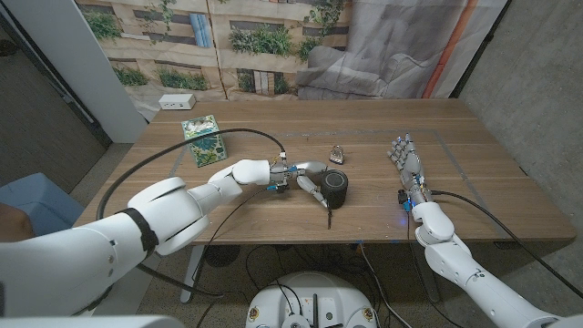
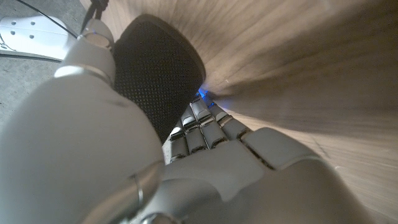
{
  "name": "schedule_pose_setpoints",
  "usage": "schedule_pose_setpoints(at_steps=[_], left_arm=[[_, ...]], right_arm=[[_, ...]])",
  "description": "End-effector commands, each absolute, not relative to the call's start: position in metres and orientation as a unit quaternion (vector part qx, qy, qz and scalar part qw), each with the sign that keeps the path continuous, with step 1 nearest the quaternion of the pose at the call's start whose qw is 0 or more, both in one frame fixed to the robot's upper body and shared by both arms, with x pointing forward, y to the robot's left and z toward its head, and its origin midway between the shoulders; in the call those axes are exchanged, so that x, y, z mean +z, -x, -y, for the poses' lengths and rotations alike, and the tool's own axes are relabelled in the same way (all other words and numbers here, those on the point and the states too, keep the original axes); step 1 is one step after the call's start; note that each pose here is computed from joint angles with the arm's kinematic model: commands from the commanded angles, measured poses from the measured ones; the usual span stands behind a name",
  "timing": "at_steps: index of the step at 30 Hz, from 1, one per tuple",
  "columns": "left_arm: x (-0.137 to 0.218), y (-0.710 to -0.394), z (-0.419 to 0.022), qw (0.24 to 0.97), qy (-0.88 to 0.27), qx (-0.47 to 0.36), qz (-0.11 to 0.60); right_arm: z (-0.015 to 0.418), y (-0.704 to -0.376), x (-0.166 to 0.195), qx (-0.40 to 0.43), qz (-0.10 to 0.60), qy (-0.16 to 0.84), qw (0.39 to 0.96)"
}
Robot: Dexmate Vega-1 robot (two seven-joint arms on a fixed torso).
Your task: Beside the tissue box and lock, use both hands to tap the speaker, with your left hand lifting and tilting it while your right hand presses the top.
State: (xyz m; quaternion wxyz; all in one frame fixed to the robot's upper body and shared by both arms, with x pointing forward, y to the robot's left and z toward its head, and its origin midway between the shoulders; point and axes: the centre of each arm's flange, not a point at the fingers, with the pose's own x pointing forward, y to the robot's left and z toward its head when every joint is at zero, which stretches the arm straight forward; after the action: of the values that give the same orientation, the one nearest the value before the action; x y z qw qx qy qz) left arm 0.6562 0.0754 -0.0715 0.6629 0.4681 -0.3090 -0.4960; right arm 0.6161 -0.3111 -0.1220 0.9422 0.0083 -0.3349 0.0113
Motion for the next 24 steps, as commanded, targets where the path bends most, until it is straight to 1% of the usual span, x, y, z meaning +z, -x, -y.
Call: schedule_pose_setpoints(at_steps=[1, 9, 13, 18, 24], left_arm=[[-0.074, -0.657, -0.086, 0.694, -0.433, -0.473, 0.325], [-0.069, -0.658, -0.088, 0.717, -0.394, -0.471, 0.330], [-0.066, -0.657, -0.088, 0.717, -0.392, -0.468, 0.336], [-0.052, -0.651, -0.087, 0.715, -0.375, -0.468, 0.358], [-0.034, -0.641, -0.084, 0.722, -0.366, -0.465, 0.359]], right_arm=[[0.310, -0.619, -0.123, 0.014, 0.327, -0.008, 0.945], [0.308, -0.622, -0.125, 0.017, 0.325, -0.009, 0.946], [0.308, -0.623, -0.126, 0.018, 0.324, -0.011, 0.946], [0.309, -0.624, -0.125, 0.019, 0.322, -0.015, 0.946], [0.312, -0.623, -0.118, 0.023, 0.322, -0.018, 0.946]])
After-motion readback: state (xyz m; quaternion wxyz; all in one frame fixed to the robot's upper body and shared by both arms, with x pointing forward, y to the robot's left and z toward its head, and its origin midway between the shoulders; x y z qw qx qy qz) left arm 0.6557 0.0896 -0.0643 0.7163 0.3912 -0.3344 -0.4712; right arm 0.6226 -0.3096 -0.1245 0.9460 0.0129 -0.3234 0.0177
